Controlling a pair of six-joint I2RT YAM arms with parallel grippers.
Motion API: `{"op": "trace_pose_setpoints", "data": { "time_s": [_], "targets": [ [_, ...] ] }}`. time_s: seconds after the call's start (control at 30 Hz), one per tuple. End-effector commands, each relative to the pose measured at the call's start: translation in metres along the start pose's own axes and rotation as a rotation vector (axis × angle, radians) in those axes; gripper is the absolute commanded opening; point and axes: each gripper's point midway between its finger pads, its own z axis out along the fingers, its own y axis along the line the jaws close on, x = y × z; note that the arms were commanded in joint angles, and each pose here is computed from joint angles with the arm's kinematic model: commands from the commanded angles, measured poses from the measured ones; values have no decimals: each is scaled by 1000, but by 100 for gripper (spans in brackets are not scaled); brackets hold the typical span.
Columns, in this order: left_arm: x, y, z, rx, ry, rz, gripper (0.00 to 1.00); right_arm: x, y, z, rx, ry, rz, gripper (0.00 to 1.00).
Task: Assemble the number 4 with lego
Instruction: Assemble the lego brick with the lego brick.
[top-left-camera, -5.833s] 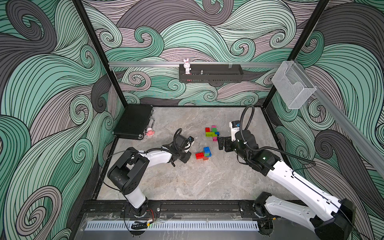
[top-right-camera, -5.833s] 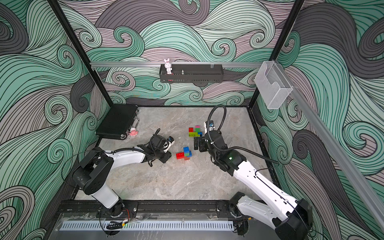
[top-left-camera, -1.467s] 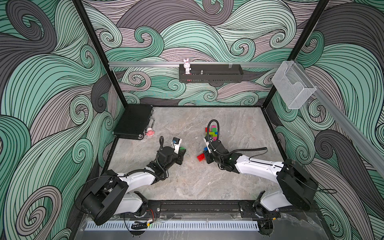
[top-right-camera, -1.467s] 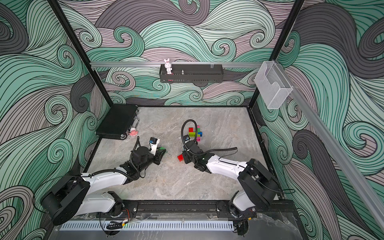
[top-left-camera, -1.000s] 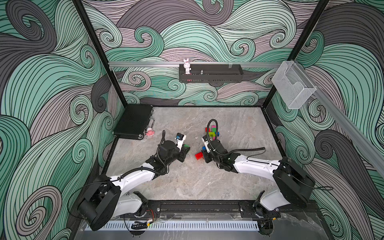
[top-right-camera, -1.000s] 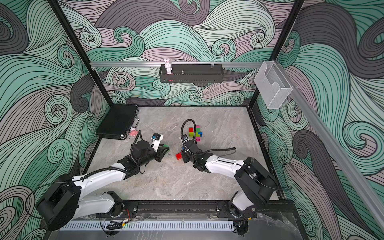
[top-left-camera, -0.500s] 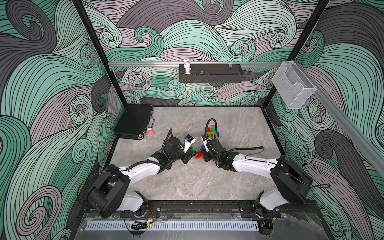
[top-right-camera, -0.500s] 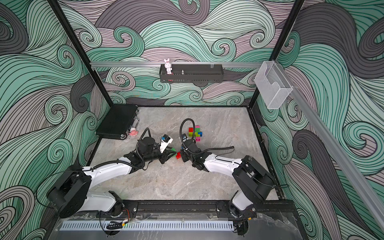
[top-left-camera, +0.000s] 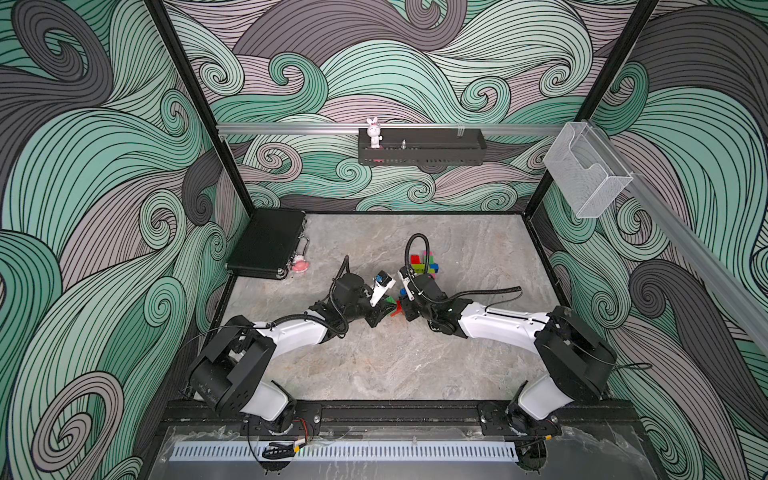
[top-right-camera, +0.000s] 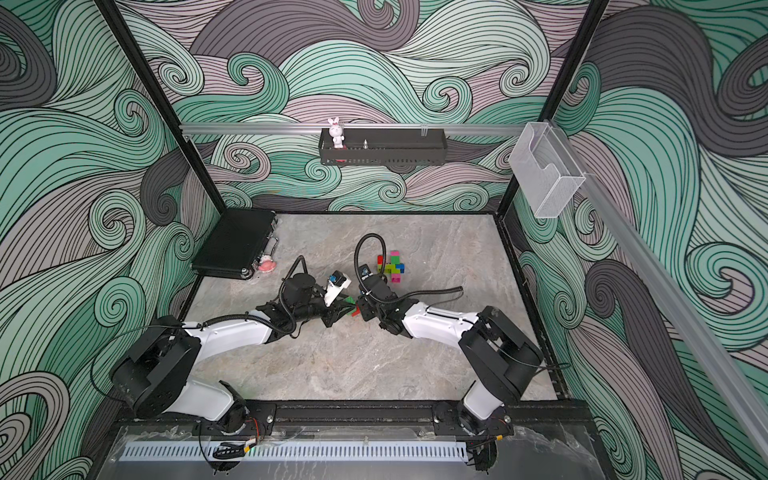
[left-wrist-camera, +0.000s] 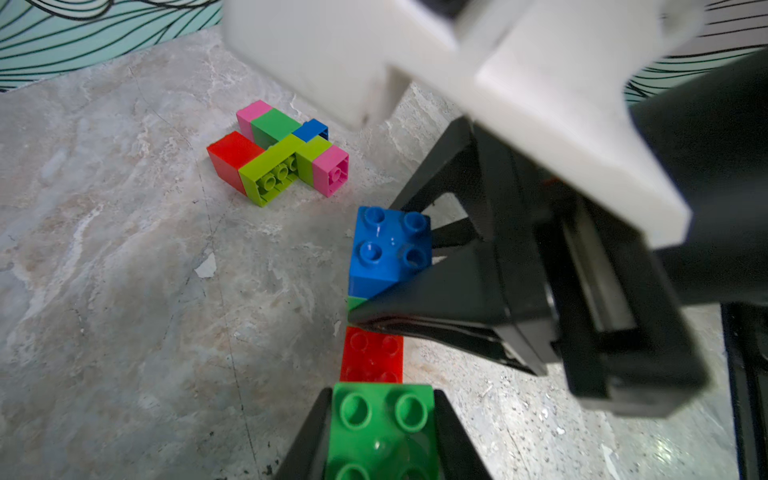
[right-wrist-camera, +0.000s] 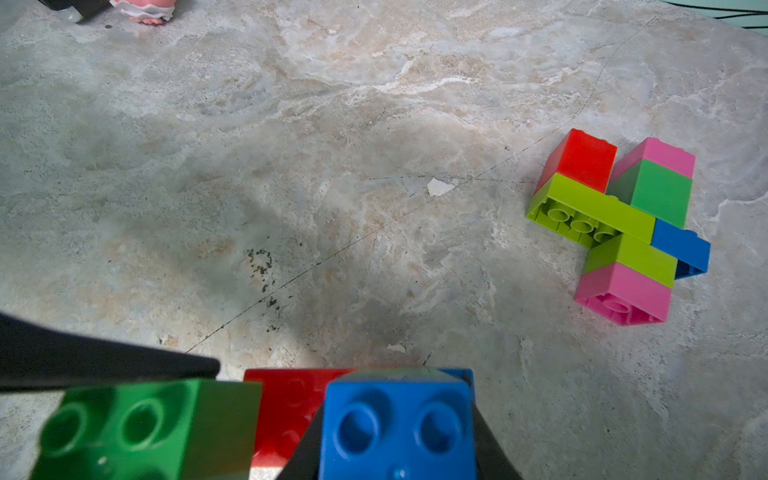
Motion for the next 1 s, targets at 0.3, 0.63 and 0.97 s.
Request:
{"op": "trace_pose_setpoints", "data": {
  "time_s": [0.3,0.63,0.97],
  "targets": [
    [-2,8,18,-2,-49,64,0,102,-10,5,29,342,-73,20],
    [36,-4,21,61,18,88,0,100,-9,5,24,338,-75,19],
    [48,-1,16,33,64,63,0,99,-11,5,33,339,-73,19]
  ]
}}
